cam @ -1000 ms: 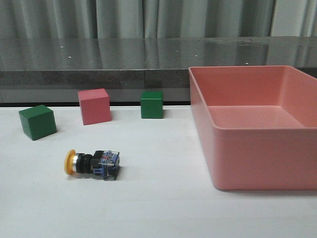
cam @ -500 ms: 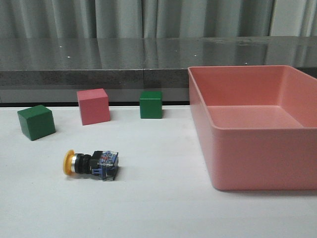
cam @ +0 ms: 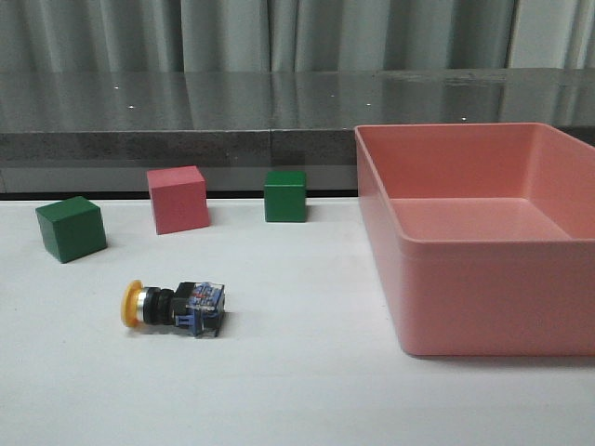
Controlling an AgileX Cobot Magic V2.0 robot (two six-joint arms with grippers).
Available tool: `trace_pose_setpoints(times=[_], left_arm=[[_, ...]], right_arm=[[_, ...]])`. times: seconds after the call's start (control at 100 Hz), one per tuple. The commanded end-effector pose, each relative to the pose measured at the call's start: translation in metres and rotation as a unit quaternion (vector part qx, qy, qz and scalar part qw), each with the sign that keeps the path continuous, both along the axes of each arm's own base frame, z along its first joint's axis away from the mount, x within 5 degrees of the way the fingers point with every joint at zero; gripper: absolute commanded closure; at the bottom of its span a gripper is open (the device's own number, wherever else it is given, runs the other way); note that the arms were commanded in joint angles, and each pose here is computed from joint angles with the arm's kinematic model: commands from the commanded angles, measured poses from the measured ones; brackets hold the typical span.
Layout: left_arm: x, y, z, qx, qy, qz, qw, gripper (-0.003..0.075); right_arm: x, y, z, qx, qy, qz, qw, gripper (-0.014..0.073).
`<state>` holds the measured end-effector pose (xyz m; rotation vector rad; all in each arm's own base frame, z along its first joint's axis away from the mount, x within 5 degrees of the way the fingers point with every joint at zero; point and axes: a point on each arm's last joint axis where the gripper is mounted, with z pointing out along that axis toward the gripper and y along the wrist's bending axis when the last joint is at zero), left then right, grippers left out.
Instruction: Place and stand button with both arms
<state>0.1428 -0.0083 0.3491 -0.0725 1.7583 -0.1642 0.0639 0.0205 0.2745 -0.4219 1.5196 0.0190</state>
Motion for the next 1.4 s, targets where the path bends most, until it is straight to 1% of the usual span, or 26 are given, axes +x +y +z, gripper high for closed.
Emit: trace_pose_setpoints(times=[0.0,0.06,0.11,0.15,0.16,0.18,0.23,0.25,0.26,0.3,0.35,0.42,0.5,0.53,0.58,0.63,0.68,0.73,0.8,0.88,0.93,1.14,1.2,1.29,1.36,1.39], left_arm=[[0.026,-0.001,0.023,0.02,-0.022,-0.001,1.0,0.0734],[0.042,-0.002,0.024,0.039,-0.006,-0.007,0.999,0.0694],[0.053,-0.004,0.024,0.047,0.006,-0.013,0.999,0.0618],[0.06,-0.005,0.025,0.055,0.01,-0.017,0.998,0.0524],[0.063,-0.006,0.024,0.056,0.013,-0.02,0.998,0.0486],[0.067,-0.007,0.024,0.057,0.013,-0.022,0.998,0.0447],[0.077,-0.009,0.021,0.059,0.01,-0.022,0.998,0.0277],[0.08,-0.009,0.02,0.06,0.007,-0.02,0.998,0.024],[0.082,-0.009,0.019,0.056,0.007,-0.019,0.998,0.0206],[0.089,-0.009,0.015,0.055,0.007,-0.017,0.998,0.0129],[0.098,-0.009,0.01,0.056,0.012,-0.016,0.998,0.0081],[0.108,-0.01,0.0,0.056,0.028,-0.016,0.998,0.0073],[0.116,-0.012,-0.014,0.032,0.069,-0.017,0.997,0.0085],[0.121,-0.013,-0.02,0.034,0.08,-0.02,0.996,0.009],[0.126,-0.018,-0.028,0.054,0.092,-0.033,0.994,0.0096],[0.131,-0.026,-0.036,0.092,0.1,-0.058,0.989,0.0099],[0.135,-0.038,-0.043,0.137,0.106,-0.093,0.98,0.0099],[0.137,-0.052,-0.051,0.191,0.107,-0.134,0.967,0.0099],[0.138,-0.073,-0.061,0.238,0.107,-0.183,0.948,0.0099],[0.14,-0.092,-0.075,0.273,0.114,-0.227,0.928,0.0099],[0.142,-0.099,-0.083,0.286,0.121,-0.242,0.919,0.0099],[0.147,-0.115,-0.116,0.36,0.152,-0.306,0.868,0.0099],[0.147,-0.116,-0.121,0.364,0.16,-0.316,0.861,0.0099],[0.146,-0.118,-0.124,0.346,0.174,-0.323,0.864,0.0099],[0.145,-0.12,-0.123,0.337,0.178,-0.335,0.862,0.0099],[0.144,-0.121,-0.123,0.337,0.179,-0.345,0.857,0.0099]], right_arm=[[0.001,-0.003,0.014,0.018,-0.038,-0.019,0.999,0.0708],[0.001,-0.003,0.014,0.018,-0.038,-0.019,0.999,0.0708],[0.001,-0.003,0.014,0.018,-0.038,-0.019,0.999,0.0708],[0.001,-0.003,0.014,0.018,-0.038,-0.019,0.999,0.0708],[0.001,-0.003,0.014,0.018,-0.038,-0.019,0.999,0.0708],[0.001,-0.003,0.014,0.018,-0.038,-0.019,0.999,0.0708],[0.001,-0.003,0.014,0.018,-0.038,-0.019,0.999,0.0708],[0.001,-0.003,0.014,0.018,-0.038,-0.019,0.999,0.0708],[0.001,-0.003,0.014,0.018,-0.038,-0.019,0.999,0.0708],[0.001,-0.003,0.014,0.018,-0.038,-0.019,0.999,0.0708],[0.001,-0.003,0.014,0.018,-0.038,-0.019,0.999,0.0708],[0.001,-0.003,0.014,0.018,-0.038,-0.019,0.999,0.0708],[0.001,-0.003,0.014,0.018,-0.038,-0.019,0.999,0.0708],[0.001,-0.003,0.014,0.018,-0.038,-0.019,0.999,0.0708],[0.001,-0.003,0.014,0.018,-0.037,-0.018,0.999,0.0708],[0.001,-0.003,0.014,0.018,-0.037,-0.018,0.999,0.0708],[0.001,-0.003,0.014,0.018,-0.037,-0.018,0.999,0.0708],[0.001,-0.003,0.014,0.018,-0.037,-0.018,0.999,0.0708],[0.001,-0.003,0.014,0.018,-0.037,-0.018,0.999,0.0708],[0.001,-0.003,0.014,0.018,-0.037,-0.018,0.999,0.0708],[0.001,-0.003,0.014,0.018,-0.037,-0.018,0.999,0.0708],[0.001,-0.003,0.013,0.016,-0.032,-0.016,0.999,0.0708],[0.001,-0.003,0.013,0.016,-0.031,-0.015,0.999,0.0708],[0.001,-0.003,0.013,0.016,-0.031,-0.015,0.999,0.0708],[0.001,-0.002,0.013,0.016,-0.03,-0.015,0.999,0.0708],[0.001,-0.003,0.013,0.016,-0.03,-0.015,0.999,0.0708]])
